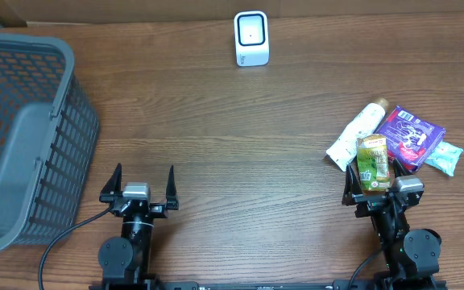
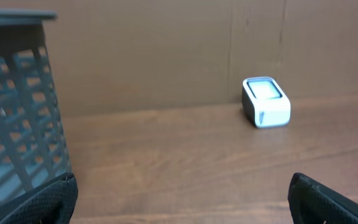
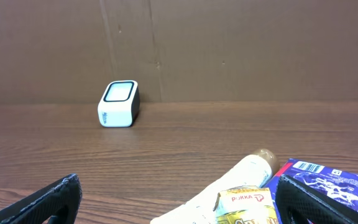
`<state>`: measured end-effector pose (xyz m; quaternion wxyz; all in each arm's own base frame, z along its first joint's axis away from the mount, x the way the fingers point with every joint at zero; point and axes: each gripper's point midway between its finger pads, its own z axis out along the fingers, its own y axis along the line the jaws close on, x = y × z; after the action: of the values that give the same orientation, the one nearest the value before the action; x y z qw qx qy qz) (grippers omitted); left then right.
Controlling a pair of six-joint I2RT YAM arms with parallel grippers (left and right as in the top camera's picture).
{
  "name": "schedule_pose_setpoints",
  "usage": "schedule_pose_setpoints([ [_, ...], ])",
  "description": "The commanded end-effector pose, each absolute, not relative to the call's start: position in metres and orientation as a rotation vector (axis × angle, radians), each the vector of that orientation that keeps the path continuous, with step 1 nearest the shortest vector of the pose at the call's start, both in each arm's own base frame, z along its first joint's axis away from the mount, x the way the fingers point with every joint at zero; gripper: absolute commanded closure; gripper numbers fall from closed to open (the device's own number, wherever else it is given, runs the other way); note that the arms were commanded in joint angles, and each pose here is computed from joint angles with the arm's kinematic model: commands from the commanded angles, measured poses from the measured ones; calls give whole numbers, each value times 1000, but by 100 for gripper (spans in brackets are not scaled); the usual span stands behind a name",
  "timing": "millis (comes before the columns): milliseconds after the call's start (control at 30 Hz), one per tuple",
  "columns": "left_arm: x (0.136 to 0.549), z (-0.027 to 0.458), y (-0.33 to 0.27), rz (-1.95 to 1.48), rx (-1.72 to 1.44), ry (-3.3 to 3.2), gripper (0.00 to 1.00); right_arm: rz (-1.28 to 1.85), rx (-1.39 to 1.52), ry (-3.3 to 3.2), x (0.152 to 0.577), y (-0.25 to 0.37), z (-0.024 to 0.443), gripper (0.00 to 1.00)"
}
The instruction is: Scan the item barcode
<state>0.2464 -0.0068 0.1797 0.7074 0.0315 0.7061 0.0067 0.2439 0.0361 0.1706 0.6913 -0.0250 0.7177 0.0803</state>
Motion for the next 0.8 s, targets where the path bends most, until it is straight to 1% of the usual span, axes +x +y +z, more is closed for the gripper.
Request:
schedule_pose_setpoints([
  [0,246,164,-8,28,102,1613,0,175,-56,1597,244,36,170,0],
  [33,246,156,-8,27,103,1643,0,175,-56,1597,244,36,170,0],
  [767,246,157,-8,29,100,1642,0,175,-56,1597,244,36,170,0],
])
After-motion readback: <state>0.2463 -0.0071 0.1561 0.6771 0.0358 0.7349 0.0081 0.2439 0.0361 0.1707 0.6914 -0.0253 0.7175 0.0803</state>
